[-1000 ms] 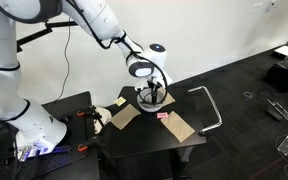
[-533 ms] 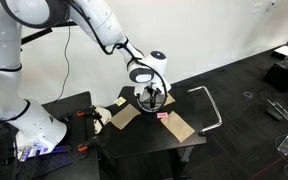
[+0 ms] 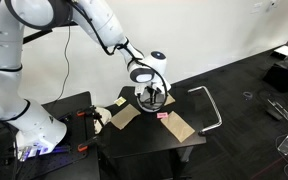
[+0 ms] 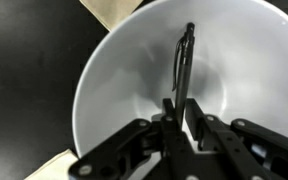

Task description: Move the pen to the right

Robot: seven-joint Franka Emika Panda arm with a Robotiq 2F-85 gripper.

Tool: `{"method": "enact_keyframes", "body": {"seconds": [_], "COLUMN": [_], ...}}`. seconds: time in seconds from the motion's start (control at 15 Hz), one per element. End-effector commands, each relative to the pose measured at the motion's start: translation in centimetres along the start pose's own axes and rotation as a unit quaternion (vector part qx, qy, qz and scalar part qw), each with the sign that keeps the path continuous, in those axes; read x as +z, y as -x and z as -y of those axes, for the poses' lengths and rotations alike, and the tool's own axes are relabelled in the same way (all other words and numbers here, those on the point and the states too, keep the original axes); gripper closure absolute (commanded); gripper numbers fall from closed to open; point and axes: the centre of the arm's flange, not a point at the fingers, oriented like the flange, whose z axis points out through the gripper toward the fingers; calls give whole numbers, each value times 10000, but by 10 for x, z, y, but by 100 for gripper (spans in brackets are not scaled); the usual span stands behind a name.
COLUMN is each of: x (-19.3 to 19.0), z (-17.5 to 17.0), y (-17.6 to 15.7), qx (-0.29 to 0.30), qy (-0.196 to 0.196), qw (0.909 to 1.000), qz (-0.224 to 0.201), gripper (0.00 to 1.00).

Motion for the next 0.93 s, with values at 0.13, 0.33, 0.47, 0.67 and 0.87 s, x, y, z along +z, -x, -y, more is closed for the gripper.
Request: {"method": "enact_keyframes", "body": {"seconds": [0.13,0.33,0.47,0.67,0.87], "x": [-20,-37,-53,-77,-102], "z": [17,27,29,23,1], "y": [7,21,32,43,47], "qx": [-89,-108,37,306,699], "qy": [112,131,184,261,213], "qw": [9998,9996,9990,9974,9944], "qz": [-171,-236,-403,-597,-766], "gripper": [97,97,97,97,97]}}
